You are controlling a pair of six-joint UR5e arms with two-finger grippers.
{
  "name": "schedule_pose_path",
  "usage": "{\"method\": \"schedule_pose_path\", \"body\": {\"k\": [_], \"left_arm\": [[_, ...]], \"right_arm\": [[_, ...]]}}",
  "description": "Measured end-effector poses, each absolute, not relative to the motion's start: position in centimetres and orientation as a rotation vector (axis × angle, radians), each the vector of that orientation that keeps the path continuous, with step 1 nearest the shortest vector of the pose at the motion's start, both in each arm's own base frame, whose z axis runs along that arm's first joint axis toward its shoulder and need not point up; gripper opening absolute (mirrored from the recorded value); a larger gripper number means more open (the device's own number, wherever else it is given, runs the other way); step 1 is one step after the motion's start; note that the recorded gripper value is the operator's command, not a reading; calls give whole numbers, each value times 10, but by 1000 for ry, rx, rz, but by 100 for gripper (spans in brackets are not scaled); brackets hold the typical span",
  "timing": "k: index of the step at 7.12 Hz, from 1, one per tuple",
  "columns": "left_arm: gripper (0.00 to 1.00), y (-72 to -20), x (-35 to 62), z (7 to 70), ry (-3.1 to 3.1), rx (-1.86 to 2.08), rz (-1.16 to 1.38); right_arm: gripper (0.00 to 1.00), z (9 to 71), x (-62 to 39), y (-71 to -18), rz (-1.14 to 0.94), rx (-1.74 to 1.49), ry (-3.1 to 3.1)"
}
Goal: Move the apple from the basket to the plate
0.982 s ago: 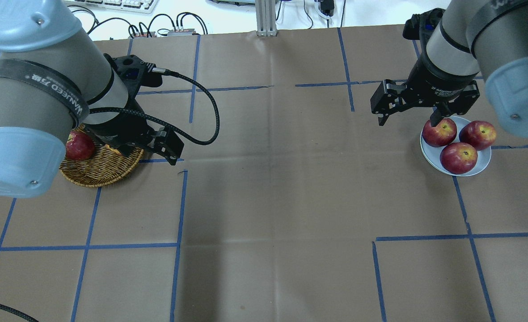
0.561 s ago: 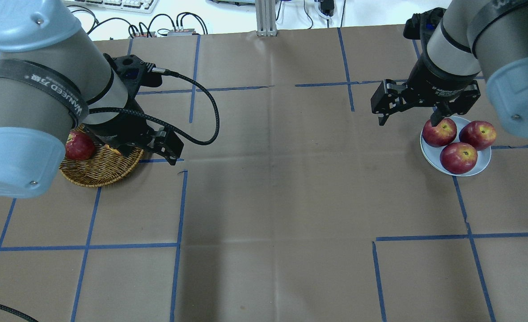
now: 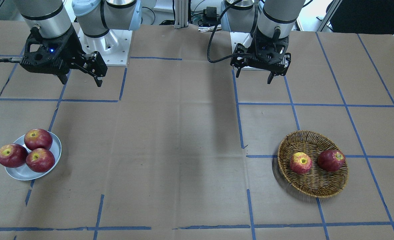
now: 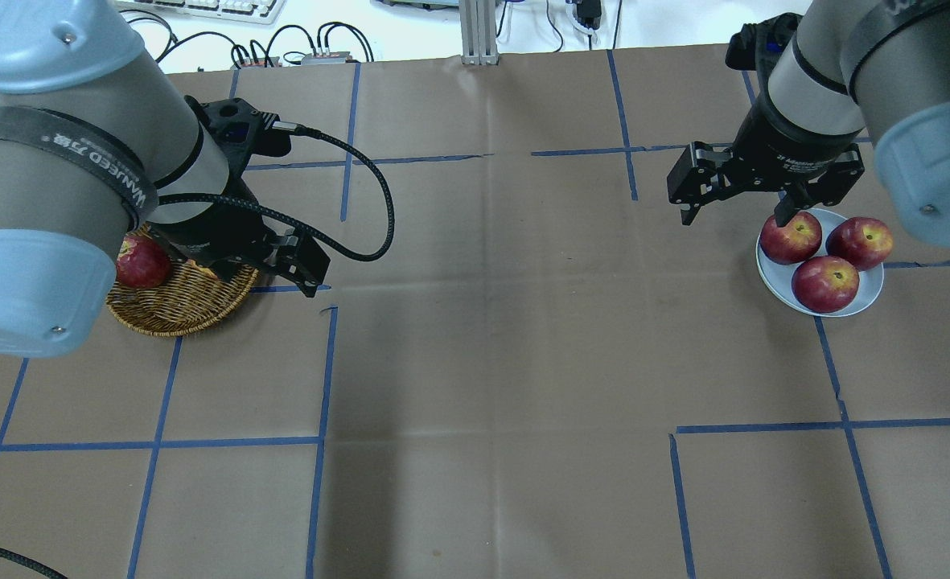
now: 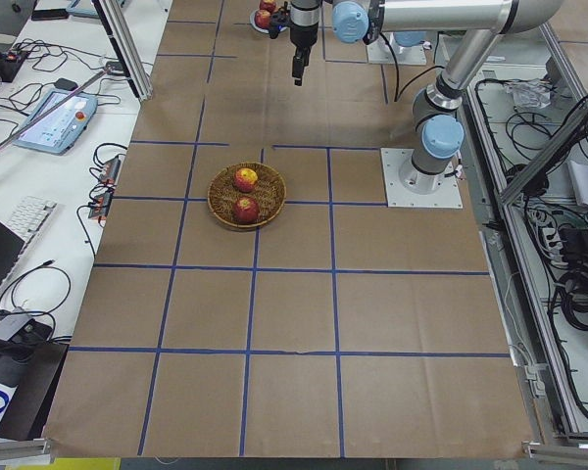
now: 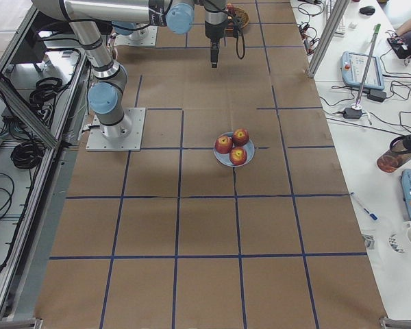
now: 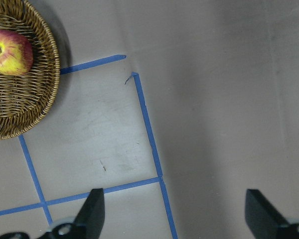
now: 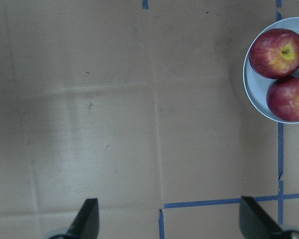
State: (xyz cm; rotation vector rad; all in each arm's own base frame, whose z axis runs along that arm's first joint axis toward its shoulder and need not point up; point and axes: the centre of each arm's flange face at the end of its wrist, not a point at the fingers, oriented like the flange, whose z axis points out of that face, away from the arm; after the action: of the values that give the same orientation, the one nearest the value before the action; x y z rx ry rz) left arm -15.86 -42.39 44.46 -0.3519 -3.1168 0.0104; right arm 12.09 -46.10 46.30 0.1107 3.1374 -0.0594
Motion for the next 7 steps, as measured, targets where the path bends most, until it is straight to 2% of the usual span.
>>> {"method": "schedule_pose_path", "body": {"k": [4, 7], "left_arm": [[100, -443, -148, 448, -3136, -315, -9], [100, -504, -70, 406, -3136, -319, 3]], "right_arm": [[100, 468, 121, -462, -76, 111, 3136], [100, 468, 121, -462, -77, 111, 3136]]}}
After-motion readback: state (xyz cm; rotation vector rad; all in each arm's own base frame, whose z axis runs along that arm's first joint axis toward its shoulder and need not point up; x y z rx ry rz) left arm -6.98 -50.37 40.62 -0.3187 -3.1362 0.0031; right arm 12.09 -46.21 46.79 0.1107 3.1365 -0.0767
